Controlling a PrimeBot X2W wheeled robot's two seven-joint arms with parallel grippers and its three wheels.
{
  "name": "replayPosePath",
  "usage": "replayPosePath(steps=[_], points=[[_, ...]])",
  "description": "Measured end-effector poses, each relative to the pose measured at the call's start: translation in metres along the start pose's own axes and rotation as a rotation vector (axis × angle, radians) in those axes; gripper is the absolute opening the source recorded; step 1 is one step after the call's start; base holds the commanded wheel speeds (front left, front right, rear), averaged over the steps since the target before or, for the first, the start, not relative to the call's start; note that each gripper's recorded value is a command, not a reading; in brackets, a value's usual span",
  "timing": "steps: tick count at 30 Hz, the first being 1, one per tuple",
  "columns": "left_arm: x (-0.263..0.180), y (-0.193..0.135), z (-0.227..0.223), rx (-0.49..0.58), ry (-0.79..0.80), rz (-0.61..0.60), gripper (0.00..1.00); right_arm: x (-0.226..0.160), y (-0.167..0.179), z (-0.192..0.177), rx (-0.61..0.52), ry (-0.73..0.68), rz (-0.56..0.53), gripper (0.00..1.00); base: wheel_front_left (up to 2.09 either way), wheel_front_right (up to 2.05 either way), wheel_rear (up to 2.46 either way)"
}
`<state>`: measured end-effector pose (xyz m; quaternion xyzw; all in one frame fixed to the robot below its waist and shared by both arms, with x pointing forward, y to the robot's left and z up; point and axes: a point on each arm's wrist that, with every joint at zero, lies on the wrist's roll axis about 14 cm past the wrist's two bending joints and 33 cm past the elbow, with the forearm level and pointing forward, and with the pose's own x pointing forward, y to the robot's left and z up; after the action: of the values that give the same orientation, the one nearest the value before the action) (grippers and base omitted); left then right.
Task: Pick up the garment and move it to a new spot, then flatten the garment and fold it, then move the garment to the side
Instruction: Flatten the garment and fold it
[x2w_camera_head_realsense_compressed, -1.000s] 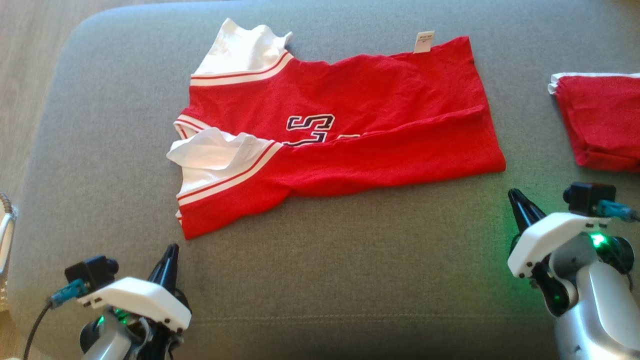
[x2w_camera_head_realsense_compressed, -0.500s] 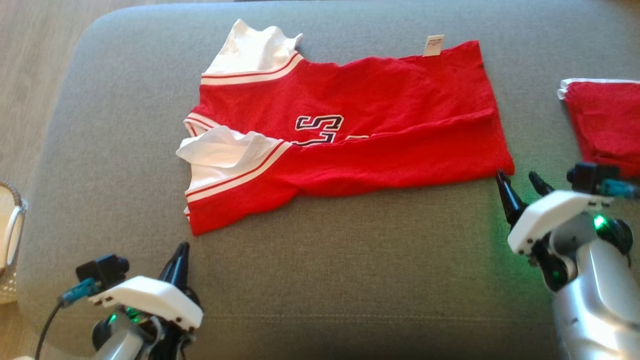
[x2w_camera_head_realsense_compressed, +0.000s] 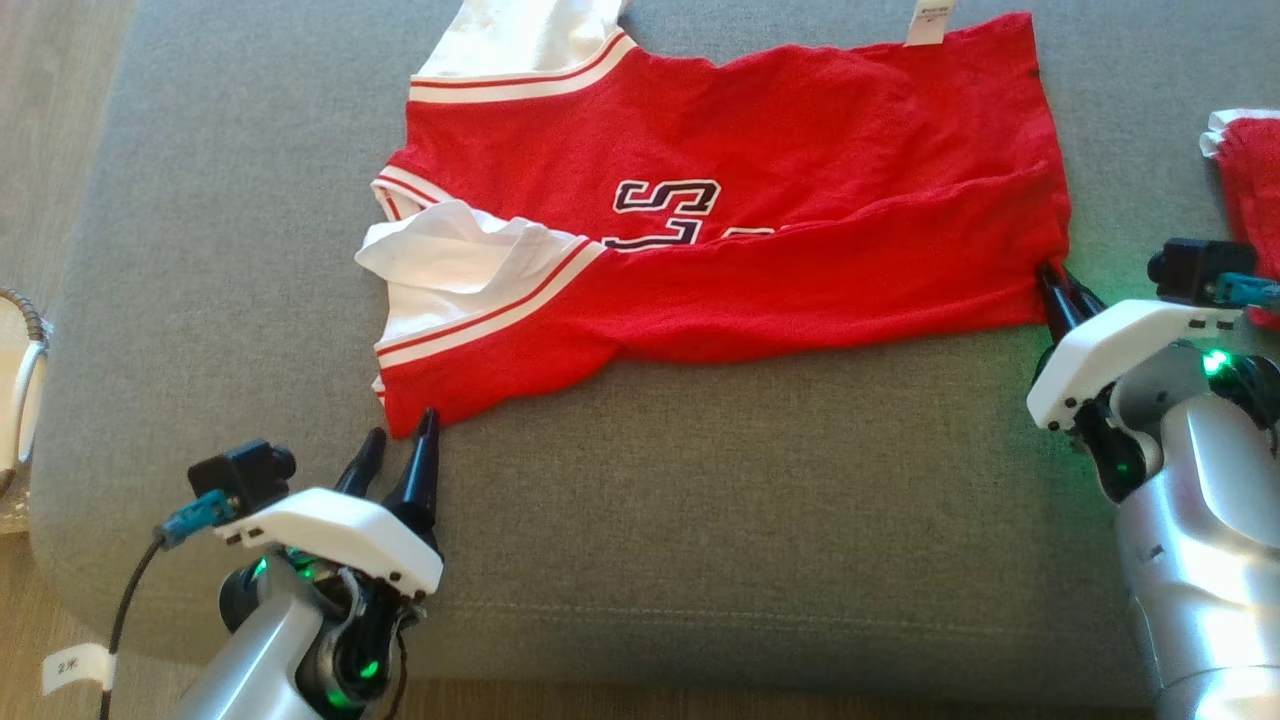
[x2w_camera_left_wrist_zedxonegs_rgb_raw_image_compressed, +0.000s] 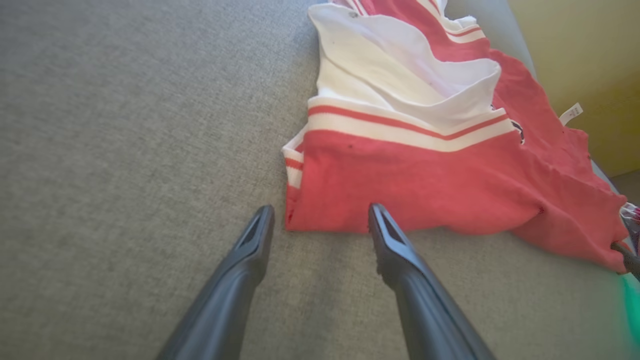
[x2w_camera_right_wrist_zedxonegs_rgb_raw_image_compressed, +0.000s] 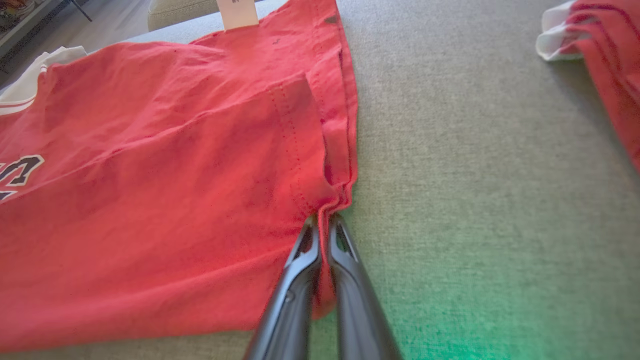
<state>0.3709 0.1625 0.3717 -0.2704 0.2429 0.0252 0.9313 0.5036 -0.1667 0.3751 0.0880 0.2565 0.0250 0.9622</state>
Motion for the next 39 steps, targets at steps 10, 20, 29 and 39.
replayPosePath(steps=[10, 20, 29, 39], points=[[0.021, -0.002, -0.002, 0.055, 0.017, 0.007, 0.36, 0.003, 0.002, 0.003, -0.015, -0.010, 0.009, 0.00, 0.00, 0.00, 0.00], [0.021, -0.005, -0.005, 0.067, 0.036, -0.022, 0.00, -0.005, -0.001, 0.009, 0.000, -0.036, 0.008, 0.00, 0.00, 0.00, 0.00], [-0.001, -0.001, -0.005, 0.090, 0.023, -0.046, 0.00, -0.040, -0.010, -0.007, 0.009, -0.051, 0.002, 0.00, 0.00, 0.00, 0.00], [-0.026, 0.001, -0.017, 0.132, 0.073, -0.077, 0.00, -0.089, -0.040, -0.022, 0.029, -0.039, -0.057, 0.00, 0.00, 0.00, 0.00]])
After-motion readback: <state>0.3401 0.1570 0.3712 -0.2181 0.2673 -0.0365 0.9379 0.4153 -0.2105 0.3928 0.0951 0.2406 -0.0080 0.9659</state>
